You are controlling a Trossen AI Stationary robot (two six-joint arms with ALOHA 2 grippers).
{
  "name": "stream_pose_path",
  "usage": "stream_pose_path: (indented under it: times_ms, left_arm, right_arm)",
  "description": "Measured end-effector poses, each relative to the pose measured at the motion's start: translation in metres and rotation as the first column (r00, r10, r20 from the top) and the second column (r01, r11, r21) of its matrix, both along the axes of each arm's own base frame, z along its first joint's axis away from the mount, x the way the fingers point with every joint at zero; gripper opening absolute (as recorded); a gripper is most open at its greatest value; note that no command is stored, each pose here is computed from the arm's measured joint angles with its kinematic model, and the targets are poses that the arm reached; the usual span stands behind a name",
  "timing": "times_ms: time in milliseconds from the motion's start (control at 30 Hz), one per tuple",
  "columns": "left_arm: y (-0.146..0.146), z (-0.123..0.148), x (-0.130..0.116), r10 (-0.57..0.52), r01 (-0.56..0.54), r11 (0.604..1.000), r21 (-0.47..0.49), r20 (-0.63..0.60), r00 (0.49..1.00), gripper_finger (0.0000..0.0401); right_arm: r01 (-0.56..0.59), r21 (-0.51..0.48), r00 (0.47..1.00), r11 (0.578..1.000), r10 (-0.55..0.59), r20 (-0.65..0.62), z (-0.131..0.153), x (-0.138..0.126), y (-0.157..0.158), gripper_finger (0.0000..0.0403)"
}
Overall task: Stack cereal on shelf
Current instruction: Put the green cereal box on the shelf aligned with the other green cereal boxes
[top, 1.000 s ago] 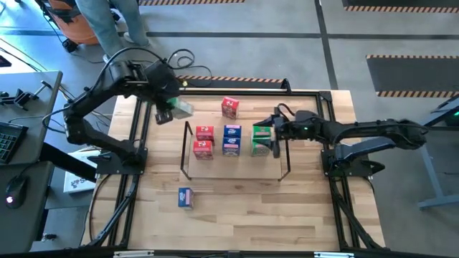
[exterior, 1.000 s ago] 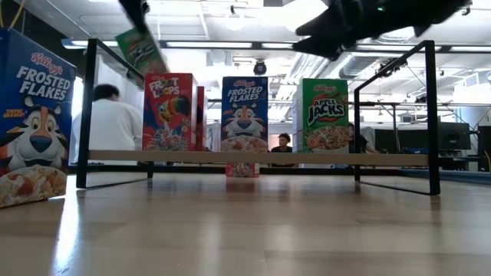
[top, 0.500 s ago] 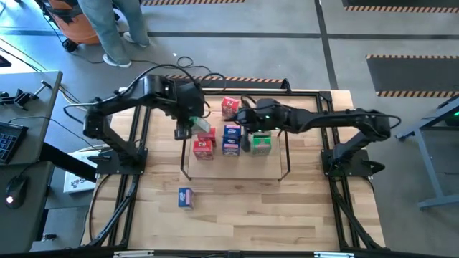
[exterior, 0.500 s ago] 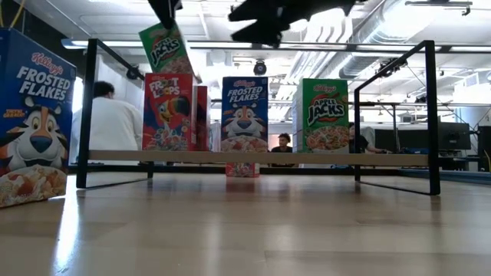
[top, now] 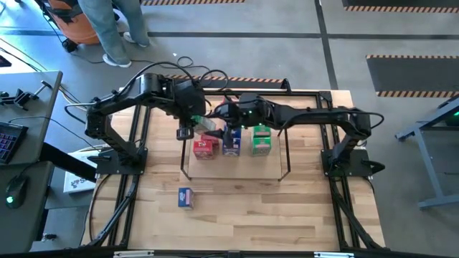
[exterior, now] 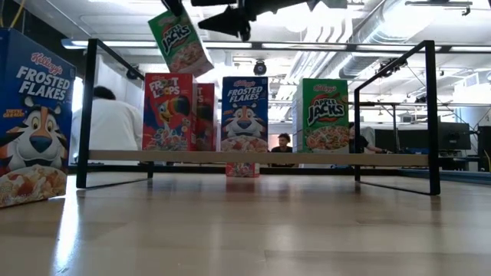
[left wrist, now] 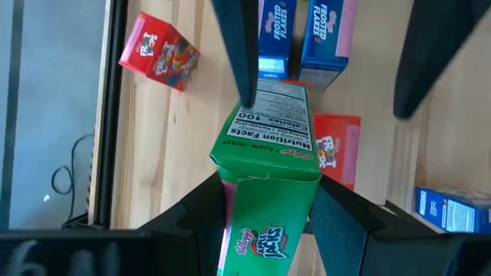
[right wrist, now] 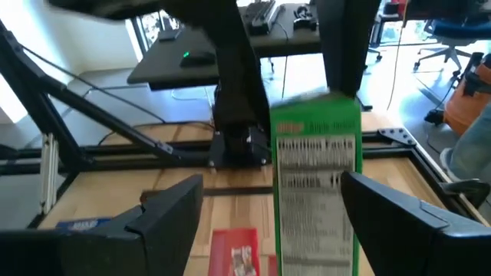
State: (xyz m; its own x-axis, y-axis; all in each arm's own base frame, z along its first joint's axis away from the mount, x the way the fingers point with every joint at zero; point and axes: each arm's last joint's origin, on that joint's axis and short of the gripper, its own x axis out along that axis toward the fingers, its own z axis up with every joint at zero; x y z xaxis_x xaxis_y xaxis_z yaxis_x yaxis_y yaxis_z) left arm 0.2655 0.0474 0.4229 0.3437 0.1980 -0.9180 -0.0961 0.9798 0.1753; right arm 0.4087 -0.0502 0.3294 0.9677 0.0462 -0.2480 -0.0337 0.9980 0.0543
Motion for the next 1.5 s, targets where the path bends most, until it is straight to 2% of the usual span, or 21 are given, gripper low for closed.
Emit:
stream_pose_path:
  times_ms: [333,667,867,1067,1333,1500]
  left_arm:
    - [0.001,0.0,0.0,0.005,-0.005,1.0,0.01,0.0,1.0,0.0147]
    - [0.0,0.0,0.0,-0.001,0.001,1.0,-0.001,0.0,1.0,0.0147]
    - [-0.001,0.0,0.0,-0.011,0.011,1.0,-0.011,-0.003,1.0,0.0147]
    - [-0.003,0.002,0.004,-0.045,0.046,0.999,-0.019,0.041,0.998,0.0147]
    - [-0.004,0.003,0.006,-0.056,0.058,0.998,-0.035,0.071,0.996,0.0147]
    - [-0.004,0.003,0.006,-0.044,0.047,0.998,-0.04,0.073,0.996,0.0147]
  right_arm:
    - [0.064,0.008,0.998,0.998,-0.064,-0.02,0.0,0.014,-0.003,0.0314]
    - [0.078,-0.014,0.994,0.997,-0.079,-0.072,0.0,0.009,-0.004,0.0314]
    - [0.123,-0.044,0.99,0.991,-0.126,-0.064,0.001,0.008,-0.007,0.0314]
    - [0.061,-0.014,0.998,0.998,-0.062,-0.02,0.005,0.009,-0.007,0.0314]
    - [0.035,0.009,0.999,0.999,-0.035,-0.032,0.004,0.009,-0.006,0.0312]
    - [0.003,0.025,0.999,1.0,-0.002,-0.047,0.003,0.009,-0.005,0.0279]
